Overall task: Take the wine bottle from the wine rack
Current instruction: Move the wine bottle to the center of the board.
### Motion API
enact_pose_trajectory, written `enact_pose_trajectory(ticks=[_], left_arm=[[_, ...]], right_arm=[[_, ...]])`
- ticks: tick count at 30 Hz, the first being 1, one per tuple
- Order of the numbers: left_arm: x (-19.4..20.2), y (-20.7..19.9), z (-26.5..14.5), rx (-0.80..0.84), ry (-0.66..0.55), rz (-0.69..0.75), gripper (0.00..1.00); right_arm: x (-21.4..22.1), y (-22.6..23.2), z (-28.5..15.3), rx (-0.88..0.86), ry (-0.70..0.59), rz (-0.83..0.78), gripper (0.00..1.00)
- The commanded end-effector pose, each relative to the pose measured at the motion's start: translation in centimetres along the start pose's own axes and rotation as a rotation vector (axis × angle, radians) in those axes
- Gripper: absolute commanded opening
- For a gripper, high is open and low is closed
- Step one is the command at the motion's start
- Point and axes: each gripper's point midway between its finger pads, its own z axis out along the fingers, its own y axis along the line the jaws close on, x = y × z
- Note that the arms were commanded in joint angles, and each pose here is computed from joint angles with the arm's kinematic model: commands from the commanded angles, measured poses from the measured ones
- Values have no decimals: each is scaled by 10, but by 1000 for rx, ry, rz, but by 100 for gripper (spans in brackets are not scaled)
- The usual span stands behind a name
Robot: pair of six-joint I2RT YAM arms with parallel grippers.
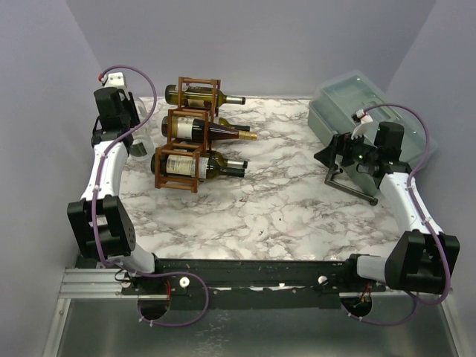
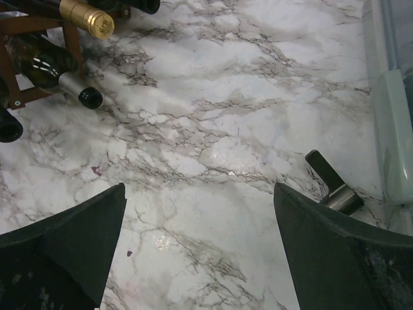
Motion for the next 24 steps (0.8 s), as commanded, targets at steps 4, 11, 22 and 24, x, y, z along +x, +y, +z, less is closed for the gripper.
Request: enact_pose_trajectory(ticks=[4,11,22,24], left_arm=[[-101,-18,11,121,-286,56,0],[-93,-16,28,109,-262,58,0],[-87,-29,47,174,-241,27,0],[-85,-30,50,176,-235,18,0]], right_arm=[[13,1,4,-47,55,-17,100],[15,3,6,-75,71,-13,100],[16,3,6,-74,77,-17,100],[16,3,6,-75,76,-20,100]])
